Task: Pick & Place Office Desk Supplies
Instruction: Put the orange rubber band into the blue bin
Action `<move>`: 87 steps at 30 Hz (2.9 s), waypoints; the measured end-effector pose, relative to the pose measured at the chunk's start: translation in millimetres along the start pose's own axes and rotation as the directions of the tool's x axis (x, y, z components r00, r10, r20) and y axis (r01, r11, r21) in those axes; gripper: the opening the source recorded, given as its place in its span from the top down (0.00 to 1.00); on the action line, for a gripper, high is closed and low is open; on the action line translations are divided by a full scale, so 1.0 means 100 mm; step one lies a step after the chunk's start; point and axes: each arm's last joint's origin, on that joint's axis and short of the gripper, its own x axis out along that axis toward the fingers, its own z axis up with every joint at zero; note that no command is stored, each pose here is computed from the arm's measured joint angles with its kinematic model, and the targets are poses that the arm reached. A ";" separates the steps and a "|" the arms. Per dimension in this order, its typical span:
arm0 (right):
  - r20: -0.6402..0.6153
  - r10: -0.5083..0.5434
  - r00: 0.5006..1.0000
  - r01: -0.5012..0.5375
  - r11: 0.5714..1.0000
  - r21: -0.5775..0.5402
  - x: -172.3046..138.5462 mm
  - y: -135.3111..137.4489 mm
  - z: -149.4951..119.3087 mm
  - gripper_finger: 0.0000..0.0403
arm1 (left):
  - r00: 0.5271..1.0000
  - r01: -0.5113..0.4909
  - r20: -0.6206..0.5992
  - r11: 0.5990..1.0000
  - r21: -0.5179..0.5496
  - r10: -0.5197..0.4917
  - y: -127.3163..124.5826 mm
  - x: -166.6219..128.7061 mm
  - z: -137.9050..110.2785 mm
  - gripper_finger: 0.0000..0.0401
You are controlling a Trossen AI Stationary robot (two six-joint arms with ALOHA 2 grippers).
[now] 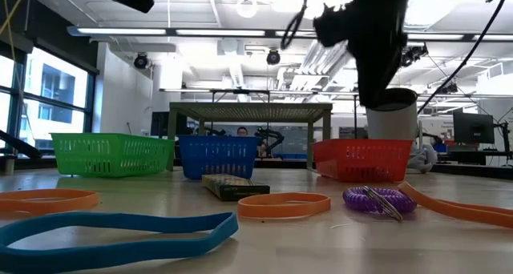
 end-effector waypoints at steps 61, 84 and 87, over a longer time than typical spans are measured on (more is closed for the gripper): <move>0.126 0.195 0.973 -0.126 0.899 -0.419 0.79 1.21 -0.89 0.57 | 1.000 0.002 0.014 1.000 -0.007 -0.002 -0.02 0.06 0.00 0.68; 0.113 0.249 0.962 -0.179 0.885 -0.430 0.78 1.24 -0.87 0.61 | 1.000 0.002 0.014 1.000 -0.016 -0.002 -0.02 0.06 0.00 0.68; 0.106 0.253 0.962 -0.184 0.882 -0.434 0.78 1.24 -0.87 0.66 | 1.000 0.001 0.010 1.000 -0.017 -0.001 -0.02 0.06 -0.01 0.68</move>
